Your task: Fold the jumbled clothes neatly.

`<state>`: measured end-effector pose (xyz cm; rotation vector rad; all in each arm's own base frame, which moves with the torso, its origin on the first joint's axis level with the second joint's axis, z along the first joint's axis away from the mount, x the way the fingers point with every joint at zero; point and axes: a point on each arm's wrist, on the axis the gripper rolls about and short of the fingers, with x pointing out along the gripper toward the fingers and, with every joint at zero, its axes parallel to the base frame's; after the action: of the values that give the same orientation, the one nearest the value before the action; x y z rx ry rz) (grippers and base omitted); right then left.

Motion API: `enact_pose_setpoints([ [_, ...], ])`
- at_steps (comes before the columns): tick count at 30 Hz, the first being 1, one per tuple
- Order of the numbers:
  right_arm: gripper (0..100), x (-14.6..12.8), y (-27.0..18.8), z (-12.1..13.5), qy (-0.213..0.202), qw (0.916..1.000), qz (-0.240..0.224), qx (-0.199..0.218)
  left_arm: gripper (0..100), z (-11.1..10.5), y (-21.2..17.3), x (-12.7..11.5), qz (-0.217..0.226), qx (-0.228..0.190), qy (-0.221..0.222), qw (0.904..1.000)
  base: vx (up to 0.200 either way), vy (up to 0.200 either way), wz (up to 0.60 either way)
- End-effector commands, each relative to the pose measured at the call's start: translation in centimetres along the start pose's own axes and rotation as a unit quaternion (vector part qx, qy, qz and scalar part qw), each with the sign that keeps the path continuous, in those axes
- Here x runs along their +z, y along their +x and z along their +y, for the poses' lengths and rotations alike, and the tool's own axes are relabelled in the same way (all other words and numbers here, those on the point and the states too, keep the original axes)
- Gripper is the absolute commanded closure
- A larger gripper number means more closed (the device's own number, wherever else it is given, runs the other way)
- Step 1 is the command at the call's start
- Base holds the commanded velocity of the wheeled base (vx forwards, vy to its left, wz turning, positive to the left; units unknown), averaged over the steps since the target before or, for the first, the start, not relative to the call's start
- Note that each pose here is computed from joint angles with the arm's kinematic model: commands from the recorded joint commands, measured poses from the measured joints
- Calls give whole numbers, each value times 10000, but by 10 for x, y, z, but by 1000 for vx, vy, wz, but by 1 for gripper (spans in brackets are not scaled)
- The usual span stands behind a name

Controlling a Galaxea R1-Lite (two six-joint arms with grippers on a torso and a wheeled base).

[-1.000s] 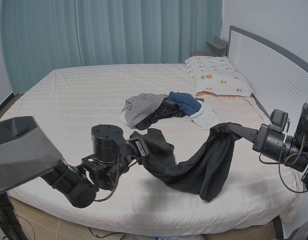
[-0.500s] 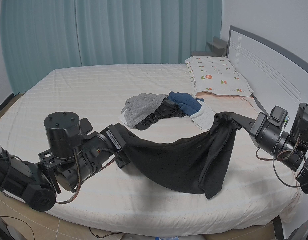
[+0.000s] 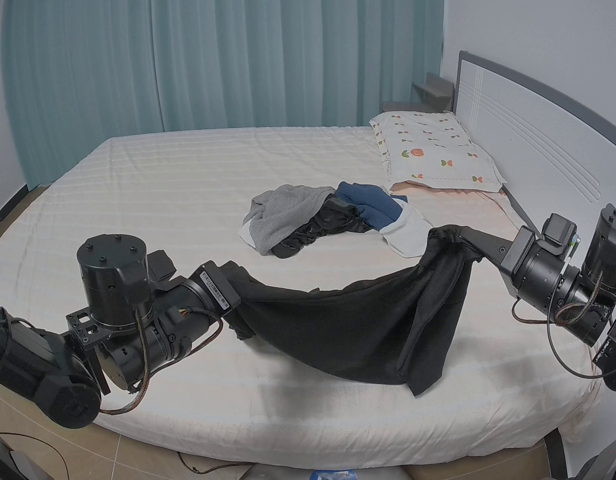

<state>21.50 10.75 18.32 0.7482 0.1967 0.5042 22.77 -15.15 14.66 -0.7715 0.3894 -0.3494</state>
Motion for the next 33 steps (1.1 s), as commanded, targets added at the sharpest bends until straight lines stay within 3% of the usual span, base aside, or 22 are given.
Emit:
enact_pose_setpoints([
  [1,100,0,0,0,1,10000,2,5,100,1,0,0,5,14,-13,10000,-200,0,0],
  [16,100,-2,4,-5,1,9999,53,-97,100,5,2,9,-47,-56,-209,9998,0,0,0],
  [26,100,-3,9,-9,-26,9997,-8,-261,100,8,1,17,-188,-14,-220,9996,0,200,0],
  [33,100,-8,24,-9,-181,9964,-366,-741,100,4,-4,21,-263,-91,-228,9994,0,200,0],
])
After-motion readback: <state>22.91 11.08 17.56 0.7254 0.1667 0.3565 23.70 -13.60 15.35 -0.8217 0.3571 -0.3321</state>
